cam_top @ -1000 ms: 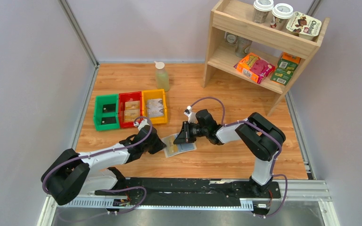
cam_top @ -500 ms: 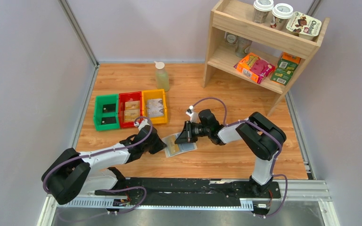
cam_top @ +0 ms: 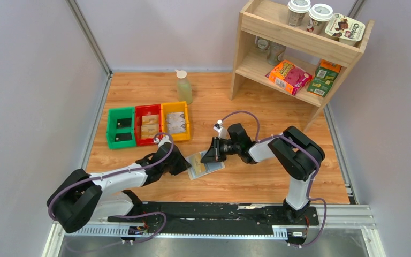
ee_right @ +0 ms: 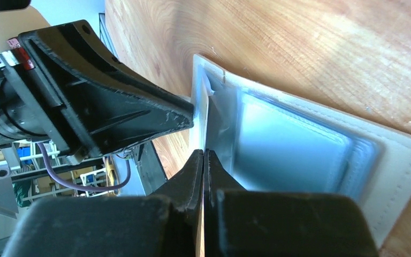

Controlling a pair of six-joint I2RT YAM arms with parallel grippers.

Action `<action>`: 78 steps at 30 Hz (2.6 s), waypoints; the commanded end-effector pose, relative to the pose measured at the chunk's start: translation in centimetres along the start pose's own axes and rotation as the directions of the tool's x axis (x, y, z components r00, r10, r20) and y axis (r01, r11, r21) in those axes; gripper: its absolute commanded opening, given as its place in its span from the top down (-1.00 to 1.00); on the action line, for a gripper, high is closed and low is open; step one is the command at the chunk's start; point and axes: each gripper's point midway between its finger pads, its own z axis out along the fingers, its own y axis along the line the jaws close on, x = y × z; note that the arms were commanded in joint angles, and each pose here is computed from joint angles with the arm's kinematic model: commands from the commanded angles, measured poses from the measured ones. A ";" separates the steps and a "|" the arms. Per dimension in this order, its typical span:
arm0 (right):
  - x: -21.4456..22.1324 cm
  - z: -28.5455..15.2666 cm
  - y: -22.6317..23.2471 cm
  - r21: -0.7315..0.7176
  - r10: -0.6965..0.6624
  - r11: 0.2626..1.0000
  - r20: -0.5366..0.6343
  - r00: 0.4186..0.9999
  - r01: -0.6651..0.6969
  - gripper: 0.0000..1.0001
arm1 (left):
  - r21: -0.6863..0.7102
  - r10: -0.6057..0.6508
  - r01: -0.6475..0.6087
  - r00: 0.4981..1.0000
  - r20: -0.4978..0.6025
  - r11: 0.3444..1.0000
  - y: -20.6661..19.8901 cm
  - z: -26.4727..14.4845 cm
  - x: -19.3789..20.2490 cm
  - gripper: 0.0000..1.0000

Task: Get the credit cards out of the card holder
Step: Remove the credit card from the card holder.

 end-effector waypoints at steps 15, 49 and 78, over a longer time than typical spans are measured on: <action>0.4 0.8 -0.5 0.007 0.016 1.000 -0.046 0.999 -0.015 0.99 | 0.124 0.092 -0.097 0.995 0.043 0.988 -3.9 -0.3 -1.4 0.58; -0.9 -0.8 -1.9 0.016 0.104 0.994 0.025 0.994 -0.105 0.73 | -0.080 0.024 -0.032 0.995 -0.092 0.996 1.9 1.1 2.1 1.00; -1.4 -1.5 -1.6 0.031 0.059 0.998 0.009 0.998 -0.059 0.59 | -0.075 0.034 -0.043 0.994 -0.107 0.996 1.8 1.3 2.2 1.00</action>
